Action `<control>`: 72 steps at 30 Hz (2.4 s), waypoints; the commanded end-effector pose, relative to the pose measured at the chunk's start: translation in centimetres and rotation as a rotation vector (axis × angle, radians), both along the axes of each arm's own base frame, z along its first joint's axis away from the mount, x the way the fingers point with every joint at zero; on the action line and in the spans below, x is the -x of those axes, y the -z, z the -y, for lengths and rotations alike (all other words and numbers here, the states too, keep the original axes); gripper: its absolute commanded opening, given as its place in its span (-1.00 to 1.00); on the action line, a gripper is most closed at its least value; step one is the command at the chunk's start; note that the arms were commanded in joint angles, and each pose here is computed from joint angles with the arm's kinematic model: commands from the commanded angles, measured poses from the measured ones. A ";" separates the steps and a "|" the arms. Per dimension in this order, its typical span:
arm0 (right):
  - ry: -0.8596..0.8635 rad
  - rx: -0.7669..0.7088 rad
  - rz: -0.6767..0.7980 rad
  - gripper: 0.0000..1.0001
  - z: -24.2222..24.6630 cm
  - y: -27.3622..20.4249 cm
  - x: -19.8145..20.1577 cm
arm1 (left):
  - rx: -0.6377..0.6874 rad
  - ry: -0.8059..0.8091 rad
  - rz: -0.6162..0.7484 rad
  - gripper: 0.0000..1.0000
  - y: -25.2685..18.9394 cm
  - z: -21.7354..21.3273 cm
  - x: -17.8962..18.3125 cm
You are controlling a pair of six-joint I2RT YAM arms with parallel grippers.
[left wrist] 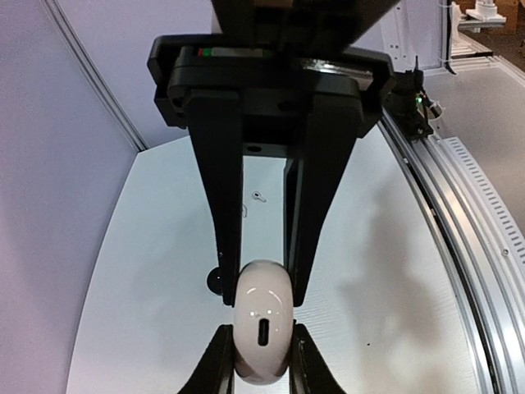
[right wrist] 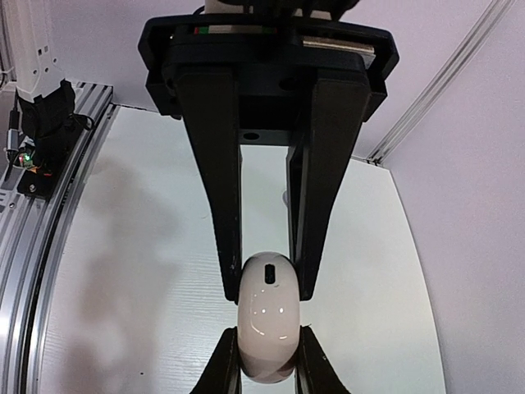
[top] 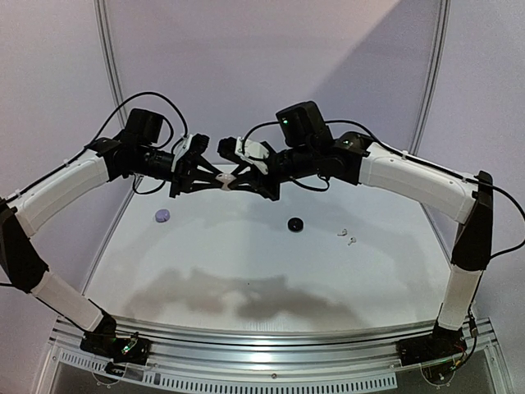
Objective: Insert the wireless bluetooth earbuds into the charging case
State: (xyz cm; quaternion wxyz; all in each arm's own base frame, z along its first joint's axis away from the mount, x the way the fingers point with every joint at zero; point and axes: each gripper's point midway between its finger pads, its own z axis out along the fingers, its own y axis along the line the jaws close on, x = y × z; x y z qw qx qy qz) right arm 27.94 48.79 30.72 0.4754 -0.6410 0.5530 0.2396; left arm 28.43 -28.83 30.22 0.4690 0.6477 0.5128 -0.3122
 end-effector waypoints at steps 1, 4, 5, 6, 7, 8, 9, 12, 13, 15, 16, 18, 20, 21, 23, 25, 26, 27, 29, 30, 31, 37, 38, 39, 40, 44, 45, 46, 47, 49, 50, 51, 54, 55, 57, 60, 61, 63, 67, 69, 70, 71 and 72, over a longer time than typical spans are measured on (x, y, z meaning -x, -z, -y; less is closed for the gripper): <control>0.008 -0.036 0.034 -1.00 -0.4 -1.5 -0.2 | 0.018 0.018 -0.035 -1.00 -0.8 0.4 0.9; 0.050 -0.070 0.041 -0.67 -0.4 -2.0 -0.9 | 0.036 -0.008 -0.073 -1.00 -1.1 0.4 0.7; 0.077 -0.086 0.038 -0.46 -0.3 -2.1 -1.2 | 0.045 -0.028 -0.090 -1.00 -1.2 0.5 0.4; 0.100 -0.111 0.040 -0.25 -0.1 -2.6 -1.5 | 0.067 -0.052 -0.087 -1.00 -1.8 0.5 -0.2; 0.118 -0.140 0.046 -0.06 0.2 -3.3 -1.6 | 0.090 -0.085 -0.108 -1.00 -2.2 0.4 -0.8; 0.134 -0.168 0.033 0.12 0.5 -3.5 -1.9 | 0.120 -0.120 -0.134 -1.00 -2.9 0.1 -1.5; 0.142 -0.215 0.034 0.25 1.1 -4.7 -2.0 | 0.166 -0.158 -0.180 -1.00 -3.7 -0.2 -2.3; 0.146 -0.370 -0.060 0.50 2.6 -7.1 -2.4 | 0.315 -0.197 -0.254 -1.00 -7.0 -1.0 -3.6; 0.136 -0.436 -0.096 0.53 3.2 -8.3 -2.3 | 0.367 -0.182 -0.260 -1.00 -8.3 -1.2 -3.5; 0.090 -0.552 -0.172 0.54 3.6 -10.2 -1.7 | 0.457 -0.140 -0.290 -1.00 -10.5 -1.2 -2.8; 0.065 -0.593 -0.192 0.55 3.7 -11.0 -1.4 | 0.497 -0.114 -0.304 -1.00 -11.3 -1.2 -2.3; 0.025 -0.683 -0.265 0.54 3.7 -12.7 -0.9 | 0.566 -0.062 -0.302 -1.00 -12.9 -1.3 -1.2; -0.018 -0.739 -0.311 0.53 3.2 -13.5 -0.7 | 0.606 -0.030 -0.274 -1.00 -14.0 -1.2 -0.5; -0.035 -0.761 -0.331 0.53 3.0 -14.0 -0.8 | 0.614 -0.022 -0.268 -1.00 -14.2 -1.1 -0.3; -0.050 -0.794 -0.392 0.50 2.3 -14.2 -1.1 | 0.621 -0.011 -0.266 -1.00 -14.3 -0.9 0.0; -0.068 -0.813 -0.416 0.46 1.9 -14.5 -1.3 | 0.624 -0.007 -0.267 -1.00 -14.4 -0.8 0.1; -0.081 -0.813 -0.424 0.42 1.5 -14.4 -1.3 | 0.627 -0.008 -0.268 -1.00 -14.4 -0.8 0.1; -0.098 -0.813 -0.432 0.37 1.4 -14.6 -1.2 | 0.627 -0.004 -0.267 -1.00 -14.4 -0.7 0.3; -0.133 -0.802 -0.449 0.26 1.0 -14.8 -0.9 | 0.630 -0.007 -0.267 -1.00 -14.5 -0.7 0.3; -0.145 -0.789 -0.462 0.20 0.6 -14.5 -0.9 | 0.632 -0.007 -0.266 -1.00 -14.5 -0.7 0.3; -0.149 -0.778 -0.473 0.14 0.3 -14.3 -0.9 | 0.633 -0.008 -0.267 -1.00 -14.5 -0.7 0.3; -0.180 -0.759 -0.484 -0.30 -0.3 -13.8 -0.4 | 0.636 -0.010 -0.270 -1.00 -14.5 -0.6 0.4; -0.178 -0.751 -0.482 -0.37 -0.4 -13.7 -0.4 | 0.637 -0.009 -0.271 -1.00 -14.5 -0.6 0.4; -0.175 -0.745 -0.481 -0.45 -0.5 -13.6 -0.4 | 0.636 -0.006 -0.268 -1.00 -14.6 -0.5 0.4; -0.175 -0.737 -0.481 -0.56 -0.7 -13.4 -0.4 | 0.635 -0.006 -0.270 -1.00 -14.5 -0.5 0.4; -0.165 -0.713 -0.468 -0.78 -0.5 -13.1 -0.4 | 0.615 -0.015 -0.287 -1.00 -13.9 -0.4 0.2; -0.154 -0.699 -0.451 -0.82 -0.5 -12.9 -0.4 | 0.601 -0.016 -0.293 -0.85 -13.6 -0.3 0.2; -0.138 -0.680 -0.444 -0.84 -0.4 -12.6 -0.5 | 0.581 -0.009 -0.292 -0.49 -13.0 -0.2 0.3; -0.123 -0.660 -0.422 -0.86 -0.2 -12.7 -0.5 | 0.550 0.009 -0.284 -0.14 -12.3 -0.2 0.5; -0.072 -0.591 -0.372 -0.88 0.3 -11.9 -0.7 | 0.483 0.021 -0.265 0.35 -10.6 -0.4 0.5; -0.036 -0.551 -0.356 -0.89 0.8 -11.6 -0.8 | 0.452 0.012 -0.263 0.48 -9.9 -0.8 0.1; 0.006 -0.474 -0.349 -0.90 1.2 -10.2 -1.0 | 0.427 0.002 -0.246 0.56 -9.4 -1.2 -0.3; 0.114 -0.291 -0.234 -0.91 3.2 -8.4 -1.6 | 0.313 -0.054 -0.139 0.61 -7.0 -2.2 -1.9; 0.154 -0.238 -0.208 -0.92 3.8 -7.9 -1.8 | 0.255 -0.091 -0.087 0.61 -5.6 -2.5 -2.5; 0.208 -0.113 -0.120 -0.92 4.6 -6.4 -2.0 | 0.133 -0.152 0.042 0.55 -2.6 -3.1 -3.8; 0.245 0.063 0.025 -0.93 5.2 -5.1 -2.0 | 0.023 -0.136 0.144 0.51 -0.5 -3.2 -3.8; 0.245 0.128 0.058 -0.94 4.9 -3.9 -2.1 | 0.012 -0.120 0.151 0.50 -0.4 -2.8 -3.3; 0.245 0.222 0.135 -0.96 4.5 -2.7 -2.0 | 0.008 -0.094 0.168 0.49 -0.5 -2.3 -2.8; 0.193 0.271 0.221 -0.97 2.9 -1.7 -1.6 | 0.006 -0.071 0.183 0.36 -0.7 -1.6 -2.3; 0.179 0.287 0.262 -0.97 2.6 -1.8 -1.4 | 0.008 -0.052 0.173 0.27 -0.7 -1.2 -1.8; 0.178 0.297 0.277 -0.97 2.5 -1.8 -1.4 | 0.009 -0.036 0.168 0.24 -0.7 -1.0 -1.4; 0.173 0.314 0.287 -0.98 2.3 -1.4 -1.4 | 0.012 -0.022 0.158 0.22 -0.6 -0.9 -1.0; 0.168 0.326 0.294 -0.98 2.1 -1.1 -1.4 | 0.016 -0.012 0.143 0.19 -0.4 -0.8 -0.7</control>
